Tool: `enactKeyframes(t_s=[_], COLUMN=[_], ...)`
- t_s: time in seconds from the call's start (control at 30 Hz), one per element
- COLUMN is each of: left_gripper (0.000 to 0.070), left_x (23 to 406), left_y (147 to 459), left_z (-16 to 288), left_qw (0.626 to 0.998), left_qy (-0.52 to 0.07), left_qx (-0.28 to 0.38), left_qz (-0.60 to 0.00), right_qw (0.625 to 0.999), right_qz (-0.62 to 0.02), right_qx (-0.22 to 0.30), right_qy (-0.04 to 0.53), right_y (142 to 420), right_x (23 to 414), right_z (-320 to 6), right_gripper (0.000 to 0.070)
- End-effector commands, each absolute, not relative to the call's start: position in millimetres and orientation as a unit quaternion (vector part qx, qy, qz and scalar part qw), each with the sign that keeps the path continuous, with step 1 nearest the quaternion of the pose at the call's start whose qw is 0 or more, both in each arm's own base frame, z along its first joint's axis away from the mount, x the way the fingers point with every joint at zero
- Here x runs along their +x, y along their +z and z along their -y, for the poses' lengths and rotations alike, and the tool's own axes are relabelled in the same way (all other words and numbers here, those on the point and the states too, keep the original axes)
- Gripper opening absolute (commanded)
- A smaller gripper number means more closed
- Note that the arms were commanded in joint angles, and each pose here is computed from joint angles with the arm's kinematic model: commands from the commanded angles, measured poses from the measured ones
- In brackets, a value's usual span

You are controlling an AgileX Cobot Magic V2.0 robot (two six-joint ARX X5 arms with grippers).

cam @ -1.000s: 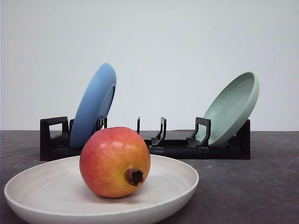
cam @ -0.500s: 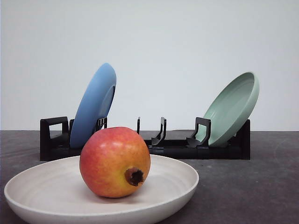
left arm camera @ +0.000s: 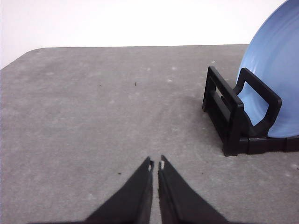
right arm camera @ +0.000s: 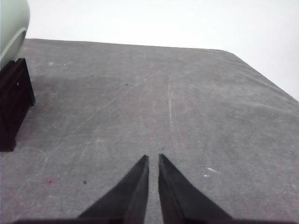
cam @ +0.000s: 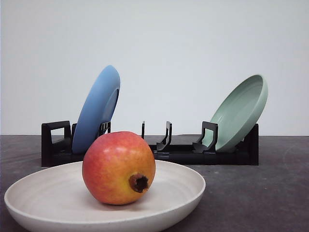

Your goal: Place pomegranate in white plate

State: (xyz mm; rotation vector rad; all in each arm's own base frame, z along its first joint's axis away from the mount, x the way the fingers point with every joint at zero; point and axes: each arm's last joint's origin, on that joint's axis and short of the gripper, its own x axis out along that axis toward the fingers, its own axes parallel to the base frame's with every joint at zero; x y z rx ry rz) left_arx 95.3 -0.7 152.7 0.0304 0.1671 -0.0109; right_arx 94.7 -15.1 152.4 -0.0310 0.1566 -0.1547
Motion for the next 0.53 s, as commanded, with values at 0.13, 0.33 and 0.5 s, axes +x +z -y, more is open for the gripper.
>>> enactKeyframes(t_s=[0.13, 0.33, 0.5], left_gripper=[0.0000, 0.0000, 0.0000], left_x=[95.6, 95.6, 95.6], left_y=[149.3, 149.3, 149.3], left_z=[0.9, 0.9, 0.9], left_qw=[0.996, 0.996, 0.996], left_qy=[-0.009, -0.009, -0.009], left_qx=[0.017, 0.017, 0.017], left_qz=[-0.089, -0.089, -0.089], right_qw=[0.994, 0.994, 0.994], right_qz=[-0.072, -0.072, -0.072], right_qx=[-0.007, -0.007, -0.007], right_qy=[-0.079, -0.079, -0.079], right_y=[152.5, 152.5, 152.5], right_x=[95.0, 95.0, 95.0], right_z=[15.4, 15.4, 15.4], right_gripper=[0.0035, 0.0035, 0.0035])
